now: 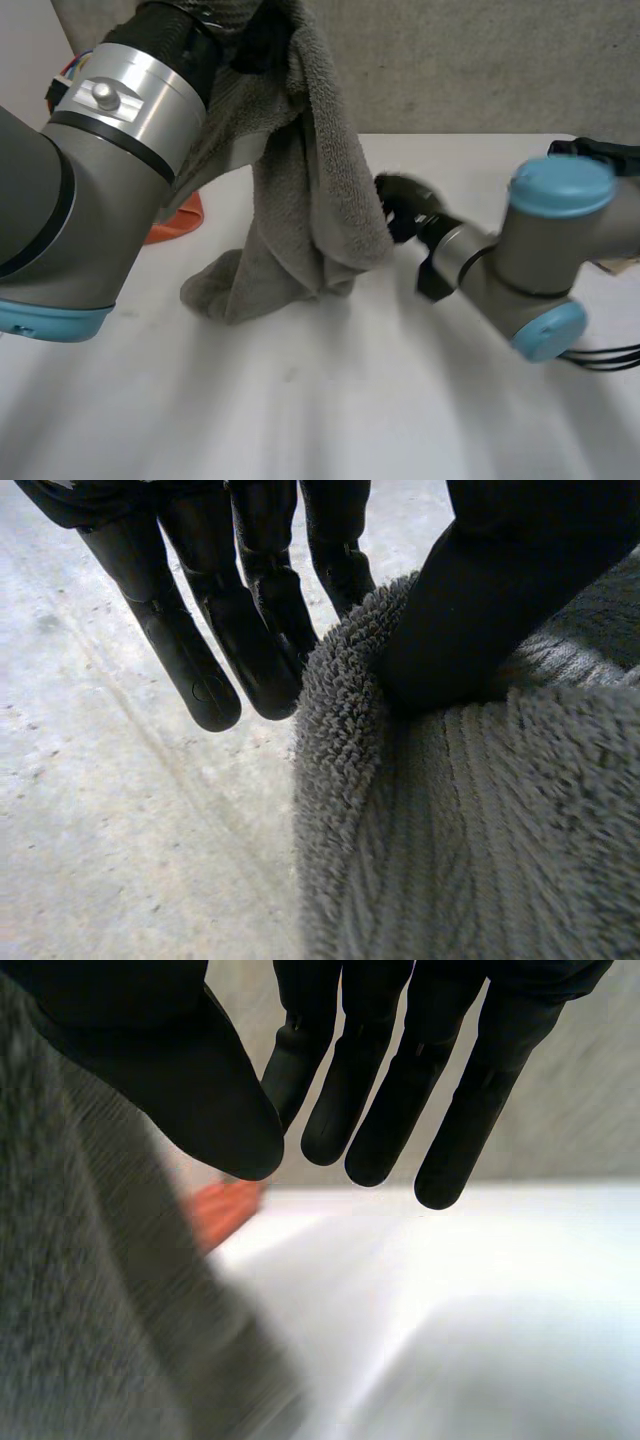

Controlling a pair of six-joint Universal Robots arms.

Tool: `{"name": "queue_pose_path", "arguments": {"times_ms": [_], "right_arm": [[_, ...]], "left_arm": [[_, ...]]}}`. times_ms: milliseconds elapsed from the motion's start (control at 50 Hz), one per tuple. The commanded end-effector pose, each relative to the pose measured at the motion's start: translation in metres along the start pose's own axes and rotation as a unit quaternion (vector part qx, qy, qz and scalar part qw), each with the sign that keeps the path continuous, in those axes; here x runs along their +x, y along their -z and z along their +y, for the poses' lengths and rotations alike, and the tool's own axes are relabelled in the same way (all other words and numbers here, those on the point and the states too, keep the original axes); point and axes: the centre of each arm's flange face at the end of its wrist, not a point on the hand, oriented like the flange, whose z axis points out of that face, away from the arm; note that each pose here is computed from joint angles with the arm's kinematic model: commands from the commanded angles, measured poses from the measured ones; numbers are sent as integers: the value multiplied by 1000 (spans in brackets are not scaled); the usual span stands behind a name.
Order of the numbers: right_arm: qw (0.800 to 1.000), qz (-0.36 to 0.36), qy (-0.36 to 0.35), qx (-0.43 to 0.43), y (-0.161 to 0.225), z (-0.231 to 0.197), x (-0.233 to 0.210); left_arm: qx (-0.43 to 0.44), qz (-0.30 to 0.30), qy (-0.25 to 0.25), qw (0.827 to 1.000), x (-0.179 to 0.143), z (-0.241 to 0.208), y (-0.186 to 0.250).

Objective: Fold the laundry.

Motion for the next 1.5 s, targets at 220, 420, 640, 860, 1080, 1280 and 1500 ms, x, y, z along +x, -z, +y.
{"name": "queue_pose_path", "arguments": {"times_ms": [220,420,640,860,1080,1280,1500], "right_arm": [[970,112,202,73,59,-119,34],[986,40,113,-115,36,-12,55],[994,-68,31,-74,-23,29,26],[992,-111,-22,-58,-47,54,5],[970,65,196,129,4,-112,66],[938,64,321,111,43,-132,27],[936,-6,348,-51,33,-13,-19]], "left_arm": [[-25,-47,47,997,-38,9,2],[-25,-43,51,997,-36,7,4],[-14,-45,51,998,-38,-8,9],[-4,-47,51,998,-40,-21,13],[-33,-67,39,996,-55,2,15],[-179,-101,45,978,-78,121,22],[-318,-68,79,942,-40,255,45]]}}
